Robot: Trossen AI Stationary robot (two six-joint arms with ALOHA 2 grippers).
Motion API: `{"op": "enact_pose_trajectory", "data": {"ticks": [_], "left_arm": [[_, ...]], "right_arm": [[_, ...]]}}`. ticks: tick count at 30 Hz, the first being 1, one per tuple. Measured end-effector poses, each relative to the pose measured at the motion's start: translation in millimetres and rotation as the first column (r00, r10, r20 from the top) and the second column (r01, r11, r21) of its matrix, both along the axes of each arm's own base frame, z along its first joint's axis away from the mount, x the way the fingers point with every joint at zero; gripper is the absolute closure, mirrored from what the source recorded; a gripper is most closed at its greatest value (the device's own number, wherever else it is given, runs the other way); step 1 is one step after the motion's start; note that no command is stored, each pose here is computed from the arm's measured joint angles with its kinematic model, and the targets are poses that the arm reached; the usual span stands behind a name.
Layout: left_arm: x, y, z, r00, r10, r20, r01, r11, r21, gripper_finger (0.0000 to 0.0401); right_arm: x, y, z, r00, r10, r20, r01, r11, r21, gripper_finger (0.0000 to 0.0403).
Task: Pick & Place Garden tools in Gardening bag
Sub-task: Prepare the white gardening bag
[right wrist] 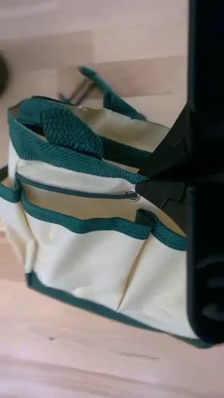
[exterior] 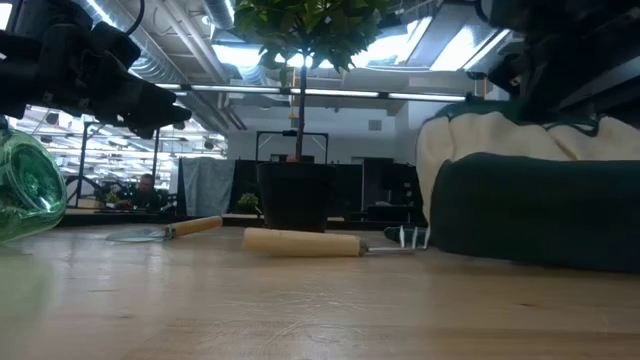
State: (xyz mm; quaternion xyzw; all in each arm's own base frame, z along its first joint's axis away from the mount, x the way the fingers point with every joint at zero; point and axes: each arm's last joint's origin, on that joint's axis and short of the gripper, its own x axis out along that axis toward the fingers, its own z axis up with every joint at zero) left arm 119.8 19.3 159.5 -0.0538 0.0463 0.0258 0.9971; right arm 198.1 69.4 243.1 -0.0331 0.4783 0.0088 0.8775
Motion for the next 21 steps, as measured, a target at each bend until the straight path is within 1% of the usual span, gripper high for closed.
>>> {"op": "enact_pose_trajectory", "data": {"ticks": [4,8,16,21], "left_arm": [[0,0,0,1.000,0.000,0.000,0.000,1.000,0.000,0.0177],[0,0,0,1.000,0.000,0.000,0.000,1.000,0.000,0.0177],[0,0,0,1.000,0.000,0.000,0.000,1.000,0.000,0.0177],[0,0,0,1.000,0.000,0.001,0.000,1.000,0.000,0.0177]], "right_arm": [[4,10,3,0.997,0.025,0.074,-0.025,1.000,0.000,0.0401],[9,21,0,0.993,0.051,0.106,-0.049,0.999,-0.019,0.0401],[21,37,-12,0.986,0.107,0.127,-0.102,0.994,-0.047,0.0401],[24,43,-17,0.985,0.120,0.125,-0.115,0.992,-0.048,0.0401]]}}
